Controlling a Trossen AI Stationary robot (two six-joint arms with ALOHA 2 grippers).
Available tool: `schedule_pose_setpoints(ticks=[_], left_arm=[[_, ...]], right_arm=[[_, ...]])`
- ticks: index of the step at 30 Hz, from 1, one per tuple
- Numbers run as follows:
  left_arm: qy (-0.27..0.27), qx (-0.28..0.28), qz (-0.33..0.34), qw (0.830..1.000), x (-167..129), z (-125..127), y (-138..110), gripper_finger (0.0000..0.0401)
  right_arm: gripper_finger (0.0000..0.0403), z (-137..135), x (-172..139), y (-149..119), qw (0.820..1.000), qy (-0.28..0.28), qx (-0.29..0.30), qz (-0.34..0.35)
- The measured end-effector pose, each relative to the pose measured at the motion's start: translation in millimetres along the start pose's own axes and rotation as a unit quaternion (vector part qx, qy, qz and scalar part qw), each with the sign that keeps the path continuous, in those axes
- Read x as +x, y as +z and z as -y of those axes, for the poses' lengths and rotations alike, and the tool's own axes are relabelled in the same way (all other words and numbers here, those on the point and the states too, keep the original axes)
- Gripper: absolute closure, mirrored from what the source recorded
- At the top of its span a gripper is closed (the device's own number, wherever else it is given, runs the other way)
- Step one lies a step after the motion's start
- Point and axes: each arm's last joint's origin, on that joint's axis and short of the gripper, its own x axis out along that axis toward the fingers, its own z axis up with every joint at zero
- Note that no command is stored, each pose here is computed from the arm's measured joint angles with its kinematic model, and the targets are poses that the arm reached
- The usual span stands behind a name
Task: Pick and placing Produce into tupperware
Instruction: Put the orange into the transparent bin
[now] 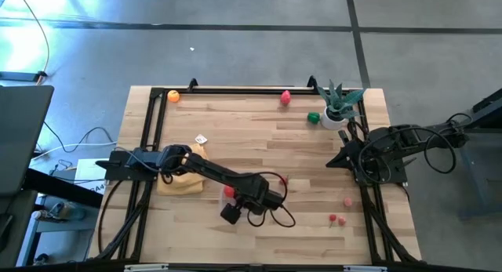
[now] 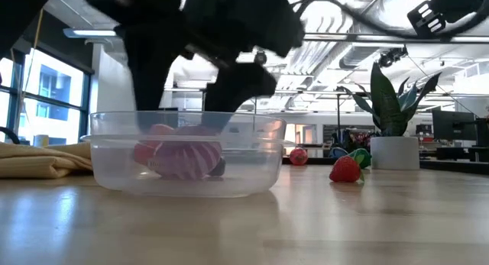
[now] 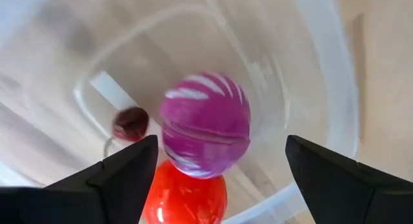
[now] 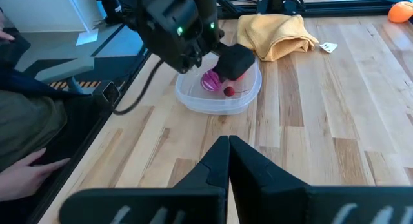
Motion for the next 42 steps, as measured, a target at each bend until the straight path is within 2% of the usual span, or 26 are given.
schedule_pose_setpoints(ticks=[11, 19, 26, 33, 38, 42], left_arm=[[0.068, -0.016, 0.011, 0.998, -40.7, -4.6, -6.1, 0.007], [0.108, -0.029, 0.012, 0.994, -56.1, -38.0, -23.6, 0.007], [0.122, -0.046, 0.003, 0.991, -63.1, -90.4, -51.0, 0.007], [0.157, -0.081, -0.013, 0.984, -69.5, -158.6, -96.9, 0.007], [0.186, -0.146, 0.069, 0.969, -73.1, -217.4, -129.3, 0.007], [0.179, -0.252, 0.17, 0.936, -77.0, -258.9, -159.2, 0.007]], right_arm=[[0.0402, 0.0, -0.1, 0.0, 1.0, 0.0, 0.0, 0.0], [0.0402, 0.0, 0.0, 0.0, 1.0, 0.0, 0.0, 0.0], [0.0402, 0.0, 0.0, 0.0, 1.0, 0.0, 0.0, 0.0], [0.0402, 0.0, 0.0, 0.0, 1.0, 0.0, 0.0, 0.0], [0.0402, 0.0, -0.1, 0.1, 1.0, 0.0, 0.0, 0.0], [0.0402, 0.0, 0.0, 0.1, 1.0, 0.0, 0.001, 0.0]])
